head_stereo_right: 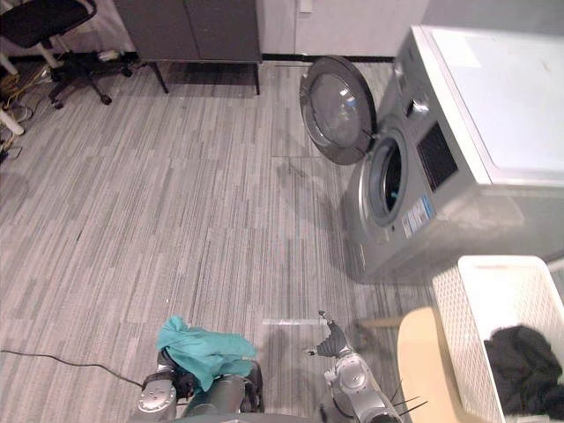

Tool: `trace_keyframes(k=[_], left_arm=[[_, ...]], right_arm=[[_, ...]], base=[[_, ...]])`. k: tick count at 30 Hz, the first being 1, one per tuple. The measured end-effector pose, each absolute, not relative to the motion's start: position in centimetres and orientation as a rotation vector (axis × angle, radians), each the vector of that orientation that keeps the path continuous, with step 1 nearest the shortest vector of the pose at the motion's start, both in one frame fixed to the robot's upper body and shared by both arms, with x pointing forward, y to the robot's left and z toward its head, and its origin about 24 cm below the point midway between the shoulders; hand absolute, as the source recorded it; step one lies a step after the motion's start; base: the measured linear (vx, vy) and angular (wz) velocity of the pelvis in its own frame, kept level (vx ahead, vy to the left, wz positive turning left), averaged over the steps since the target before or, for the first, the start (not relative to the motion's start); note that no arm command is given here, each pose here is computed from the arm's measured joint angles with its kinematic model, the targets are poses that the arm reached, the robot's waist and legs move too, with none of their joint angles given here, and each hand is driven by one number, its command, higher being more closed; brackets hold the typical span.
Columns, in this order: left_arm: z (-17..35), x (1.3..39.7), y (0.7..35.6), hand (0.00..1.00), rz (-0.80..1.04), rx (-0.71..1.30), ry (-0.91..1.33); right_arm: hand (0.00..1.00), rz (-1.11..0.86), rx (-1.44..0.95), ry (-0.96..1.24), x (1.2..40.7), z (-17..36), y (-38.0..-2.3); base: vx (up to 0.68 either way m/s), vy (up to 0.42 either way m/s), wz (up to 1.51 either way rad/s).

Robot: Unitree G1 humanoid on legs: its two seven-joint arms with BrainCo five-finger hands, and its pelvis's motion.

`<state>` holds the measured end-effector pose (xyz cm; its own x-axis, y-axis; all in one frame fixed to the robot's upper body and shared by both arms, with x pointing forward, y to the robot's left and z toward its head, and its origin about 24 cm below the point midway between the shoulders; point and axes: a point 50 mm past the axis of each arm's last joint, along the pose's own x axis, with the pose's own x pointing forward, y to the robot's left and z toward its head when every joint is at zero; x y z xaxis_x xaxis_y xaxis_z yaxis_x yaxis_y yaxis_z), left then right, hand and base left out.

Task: Pick up the laundry basket with both hands and put the clothes into the washing machine.

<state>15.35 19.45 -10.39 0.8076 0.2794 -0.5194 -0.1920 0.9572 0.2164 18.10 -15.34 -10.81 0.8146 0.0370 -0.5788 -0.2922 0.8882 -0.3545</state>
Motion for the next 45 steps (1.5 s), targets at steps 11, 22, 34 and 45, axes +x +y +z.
trace_keyframes(k=[11, 22, 34, 45], left_arm=[[-9.8, 17.3, 17.5, 1.0, 0.165, 0.147, 0.535], [-9.6, 18.1, 15.8, 1.0, 0.12, 0.102, 0.517], [-10.9, 16.9, 16.3, 1.0, 0.093, 0.151, 0.596], [-9.2, 19.2, 17.6, 1.0, 0.1, 0.178, 0.516]], right_arm=[[0.0, 0.117, -0.411, 0.554, 18.8, -9.9, -16.1], [0.0, 0.055, -0.318, 0.477, 19.3, -8.6, -15.2], [0.0, 0.058, -0.316, 0.613, 17.5, -10.9, -15.0], [0.0, 0.054, -0.355, 0.673, 16.8, -11.8, -16.1]], base=[[0.54, -0.158, 0.65], [0.48, -0.072, -1.02], [0.16, 0.301, -1.6], [0.12, 0.027, -0.96]])
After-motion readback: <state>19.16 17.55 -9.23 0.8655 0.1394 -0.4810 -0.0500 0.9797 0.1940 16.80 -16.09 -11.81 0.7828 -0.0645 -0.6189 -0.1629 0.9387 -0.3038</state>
